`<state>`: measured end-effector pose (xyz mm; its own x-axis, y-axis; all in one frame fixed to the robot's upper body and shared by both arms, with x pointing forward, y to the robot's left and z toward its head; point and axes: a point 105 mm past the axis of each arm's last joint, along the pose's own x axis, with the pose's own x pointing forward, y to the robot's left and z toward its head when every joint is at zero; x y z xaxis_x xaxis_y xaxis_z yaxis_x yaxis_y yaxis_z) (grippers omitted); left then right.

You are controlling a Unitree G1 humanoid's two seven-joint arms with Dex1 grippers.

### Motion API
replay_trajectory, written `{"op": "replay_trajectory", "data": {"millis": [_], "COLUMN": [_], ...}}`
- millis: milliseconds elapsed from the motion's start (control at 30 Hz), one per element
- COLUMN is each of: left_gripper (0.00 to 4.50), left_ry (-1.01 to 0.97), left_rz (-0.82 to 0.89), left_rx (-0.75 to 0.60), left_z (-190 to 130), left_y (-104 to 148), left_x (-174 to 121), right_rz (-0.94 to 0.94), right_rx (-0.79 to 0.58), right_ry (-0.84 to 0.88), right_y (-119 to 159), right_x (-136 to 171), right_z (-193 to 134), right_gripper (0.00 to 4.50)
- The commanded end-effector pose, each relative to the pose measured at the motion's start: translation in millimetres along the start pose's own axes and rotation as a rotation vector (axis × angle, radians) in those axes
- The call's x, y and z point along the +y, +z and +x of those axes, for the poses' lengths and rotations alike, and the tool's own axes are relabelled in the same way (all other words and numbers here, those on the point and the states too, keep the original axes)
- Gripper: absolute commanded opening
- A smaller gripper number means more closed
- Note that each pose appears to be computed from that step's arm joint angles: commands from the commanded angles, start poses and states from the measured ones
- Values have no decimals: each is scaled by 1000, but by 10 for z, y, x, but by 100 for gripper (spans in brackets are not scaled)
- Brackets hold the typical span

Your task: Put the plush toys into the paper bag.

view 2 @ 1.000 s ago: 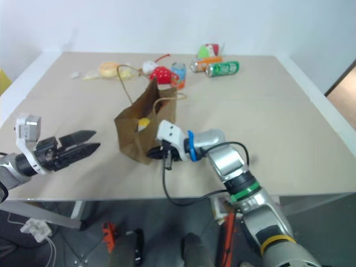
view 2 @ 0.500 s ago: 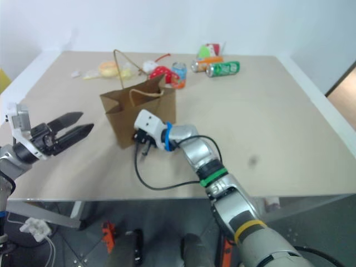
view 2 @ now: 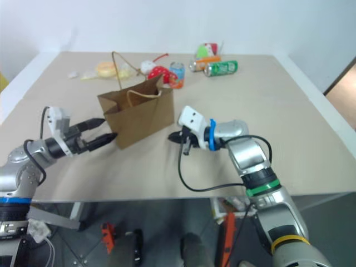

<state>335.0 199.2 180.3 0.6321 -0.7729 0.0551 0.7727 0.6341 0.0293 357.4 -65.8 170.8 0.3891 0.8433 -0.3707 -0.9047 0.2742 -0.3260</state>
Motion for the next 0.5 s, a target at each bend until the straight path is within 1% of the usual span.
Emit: {"op": "replay_trajectory", "data": {"millis": [33, 133, 233, 400, 500], "left_gripper": [450, 450, 450, 450, 450], "left_ry": [7, 18, 31, 85, 105], "left_rz": [50, 25, 23, 14, -10], "left_rx": [-54, -85, -94, -118, -152], "left_z": [-23, -131, -201, -289, -237], "left_y": [188, 265, 301, 346, 383], "left_x": [88, 97, 106, 209, 290], "right_rz": [-28, -26, -19, -15, -20], "right_rx": [-24, -26, -64, -196, -239], "right_ry": [-31, -24, -17, 37, 51], "right_y": [118, 127, 218, 540, 692], "right_x": [22, 57, 81, 246, 301], "right_z": [-103, -99, -44, 165, 292], "right_gripper": [14, 14, 14, 14, 14]}}
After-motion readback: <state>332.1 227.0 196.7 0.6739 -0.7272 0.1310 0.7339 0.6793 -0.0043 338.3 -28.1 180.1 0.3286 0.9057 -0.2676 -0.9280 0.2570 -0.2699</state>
